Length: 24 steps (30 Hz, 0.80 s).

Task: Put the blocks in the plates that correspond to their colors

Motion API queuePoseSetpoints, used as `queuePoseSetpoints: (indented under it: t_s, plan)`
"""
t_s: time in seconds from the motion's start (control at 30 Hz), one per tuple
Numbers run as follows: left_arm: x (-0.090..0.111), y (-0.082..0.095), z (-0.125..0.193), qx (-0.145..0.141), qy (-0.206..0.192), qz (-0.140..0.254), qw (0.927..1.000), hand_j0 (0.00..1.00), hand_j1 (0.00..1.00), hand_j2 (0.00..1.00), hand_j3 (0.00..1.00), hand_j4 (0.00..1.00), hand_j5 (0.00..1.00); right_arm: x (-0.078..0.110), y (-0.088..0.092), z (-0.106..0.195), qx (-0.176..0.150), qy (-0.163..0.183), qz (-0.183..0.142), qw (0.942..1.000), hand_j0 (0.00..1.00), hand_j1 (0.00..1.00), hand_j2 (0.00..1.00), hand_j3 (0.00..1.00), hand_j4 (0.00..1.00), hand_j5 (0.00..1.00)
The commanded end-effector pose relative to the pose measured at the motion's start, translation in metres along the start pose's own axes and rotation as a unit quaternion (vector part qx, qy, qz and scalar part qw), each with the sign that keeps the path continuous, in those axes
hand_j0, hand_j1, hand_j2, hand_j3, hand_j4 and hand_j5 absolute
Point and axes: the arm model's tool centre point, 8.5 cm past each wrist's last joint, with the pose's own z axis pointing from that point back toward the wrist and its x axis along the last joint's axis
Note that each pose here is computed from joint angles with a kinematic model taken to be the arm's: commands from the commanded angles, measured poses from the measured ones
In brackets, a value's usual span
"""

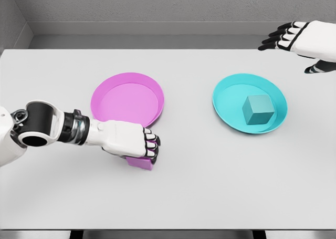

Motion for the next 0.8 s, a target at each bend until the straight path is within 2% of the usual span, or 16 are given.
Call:
queuePoseSetpoints:
  t_s: [0.0,0.1,0.23,0.4,0.53,0.6,0.67,0.73,0.77]
  plan:
    - [0.000,0.002,0.002,0.010,-0.005,0.011,0.9999,0.44,0.44,0.44,0.44,0.44,0.44,0.000,0.000,0.000,-0.001,0.000,-0.002,1.0000,1.00,1.00,1.00,1.00,1.00,1.00]
    - [-0.007,0.011,0.016,0.023,0.008,0.014,0.9996,0.44,0.44,0.44,0.44,0.44,0.44,0.001,0.002,-0.001,0.001,-0.002,-0.004,1.0000,1.00,1.00,1.00,1.00,1.00,1.00]
    - [-0.026,0.025,0.057,0.049,0.058,0.013,0.9970,0.44,0.44,0.44,0.44,0.44,0.44,0.001,0.002,0.000,0.001,-0.001,-0.004,1.0000,1.00,1.00,1.00,1.00,1.00,1.00]
    - [-0.046,0.034,0.086,0.071,0.103,0.016,0.9920,0.44,0.44,0.44,0.44,0.44,0.44,0.002,0.002,-0.002,0.000,-0.003,-0.004,1.0000,1.00,1.00,1.00,1.00,1.00,1.00]
    - [-0.082,0.035,0.109,0.082,0.153,0.042,0.9840,0.44,0.44,0.44,0.44,0.44,0.44,0.001,0.002,-0.001,0.000,-0.002,-0.003,1.0000,1.00,1.00,1.00,1.00,1.00,1.00]
    - [-0.099,0.032,0.106,0.089,0.165,0.063,0.9803,0.44,0.44,0.44,0.44,0.44,0.44,0.001,0.002,-0.001,0.001,-0.001,-0.004,1.0000,1.00,1.00,1.00,1.00,1.00,1.00]
    - [-0.108,0.026,0.096,0.092,0.166,0.081,0.9786,0.44,0.44,0.44,0.44,0.44,0.44,0.001,0.002,-0.001,0.000,-0.001,-0.003,1.0000,1.00,1.00,1.00,1.00,1.00,1.00]
    - [-0.122,0.018,0.074,0.103,0.160,0.114,0.9752,0.44,0.44,0.44,0.44,0.44,0.44,0.001,0.002,-0.001,0.000,-0.001,-0.003,1.0000,1.00,1.00,1.00,1.00,1.00,1.00]
    - [-0.130,0.011,0.063,0.097,0.164,0.128,0.9733,0.44,0.44,0.44,0.44,0.44,0.44,0.000,0.002,0.000,0.001,0.000,-0.003,1.0000,1.00,1.00,1.00,1.00,1.00,1.00]
